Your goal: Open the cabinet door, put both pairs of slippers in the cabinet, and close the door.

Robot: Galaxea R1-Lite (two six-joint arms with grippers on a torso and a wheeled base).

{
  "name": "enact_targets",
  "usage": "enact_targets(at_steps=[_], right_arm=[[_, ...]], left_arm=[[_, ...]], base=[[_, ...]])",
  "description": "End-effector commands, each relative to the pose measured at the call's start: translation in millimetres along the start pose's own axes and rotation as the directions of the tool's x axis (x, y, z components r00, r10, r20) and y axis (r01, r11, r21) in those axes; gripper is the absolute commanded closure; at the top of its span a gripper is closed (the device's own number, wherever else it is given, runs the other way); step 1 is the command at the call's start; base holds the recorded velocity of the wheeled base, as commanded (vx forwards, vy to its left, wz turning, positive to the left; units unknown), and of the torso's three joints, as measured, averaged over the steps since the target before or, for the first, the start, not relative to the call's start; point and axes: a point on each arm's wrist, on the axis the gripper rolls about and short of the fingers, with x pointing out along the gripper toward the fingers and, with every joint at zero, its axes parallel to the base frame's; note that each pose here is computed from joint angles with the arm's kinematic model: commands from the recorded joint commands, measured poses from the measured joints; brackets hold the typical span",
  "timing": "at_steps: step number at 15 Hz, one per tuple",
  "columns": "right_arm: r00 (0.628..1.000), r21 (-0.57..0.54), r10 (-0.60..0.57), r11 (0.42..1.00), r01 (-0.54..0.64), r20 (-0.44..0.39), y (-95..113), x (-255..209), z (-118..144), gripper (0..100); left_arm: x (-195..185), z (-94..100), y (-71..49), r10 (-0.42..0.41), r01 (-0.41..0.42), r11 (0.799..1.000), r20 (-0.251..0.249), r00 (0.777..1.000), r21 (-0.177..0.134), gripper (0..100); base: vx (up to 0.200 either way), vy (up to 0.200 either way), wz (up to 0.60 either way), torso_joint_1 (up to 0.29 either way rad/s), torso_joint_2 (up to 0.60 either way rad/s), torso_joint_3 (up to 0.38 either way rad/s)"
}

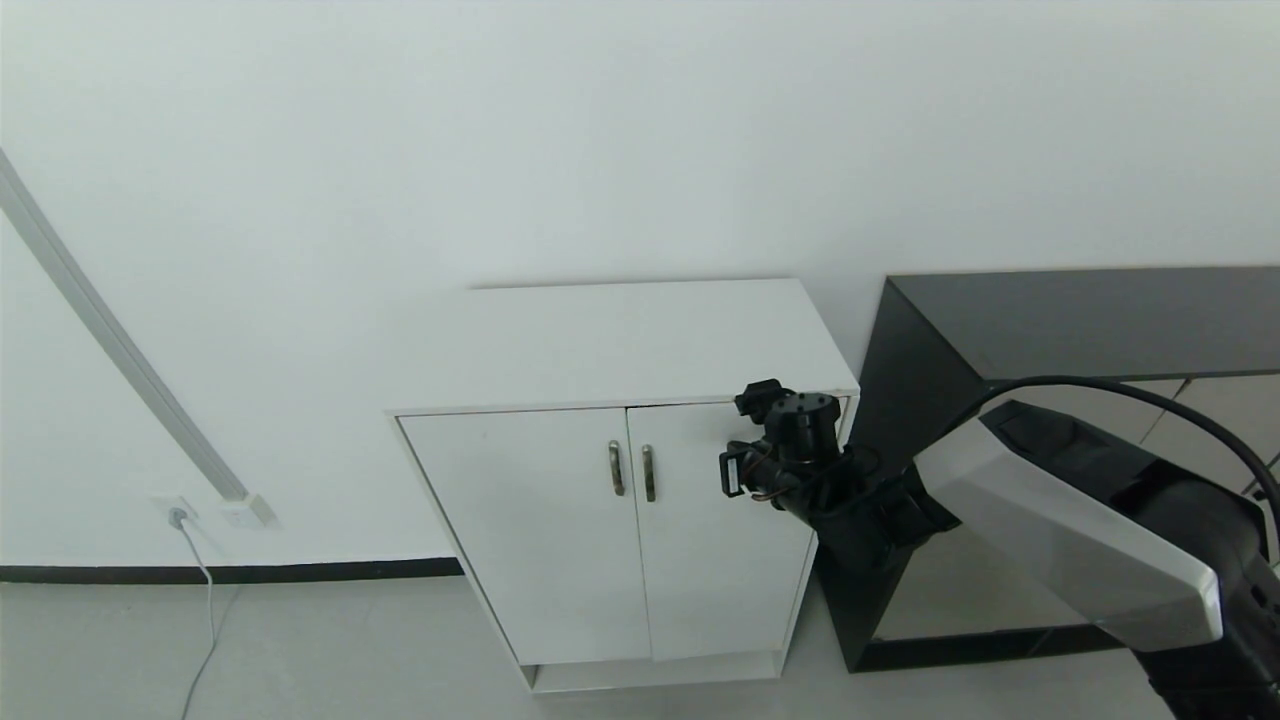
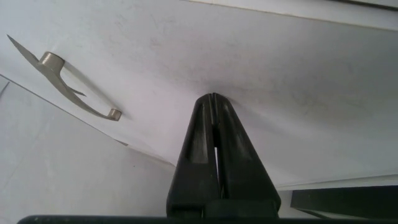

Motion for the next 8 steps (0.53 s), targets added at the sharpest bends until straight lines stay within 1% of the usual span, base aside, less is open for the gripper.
enact_targets(at_steps=[1, 8], right_arm=[[1.000, 0.000, -0.001, 1.000, 0.001, -0.001, -0.4, 1.1, -0.5, 100], [1.000, -0.001, -0.003, 1.000, 0.003, -0.007, -1.2, 2.4, -3.0, 100]], left_arm=[[0.0, 0.0, 0.0, 0.001, -0.001, 1.000, 0.000, 1.000, 0.000, 100], [0.0, 0.0, 0.0, 0.001, -0.001, 1.000, 0.000, 1.000, 0.000, 100]], base=[[0.000, 0.000, 0.00, 0.000, 0.00, 0.000], [0.000, 0.000, 0.00, 0.000, 0.00, 0.000]])
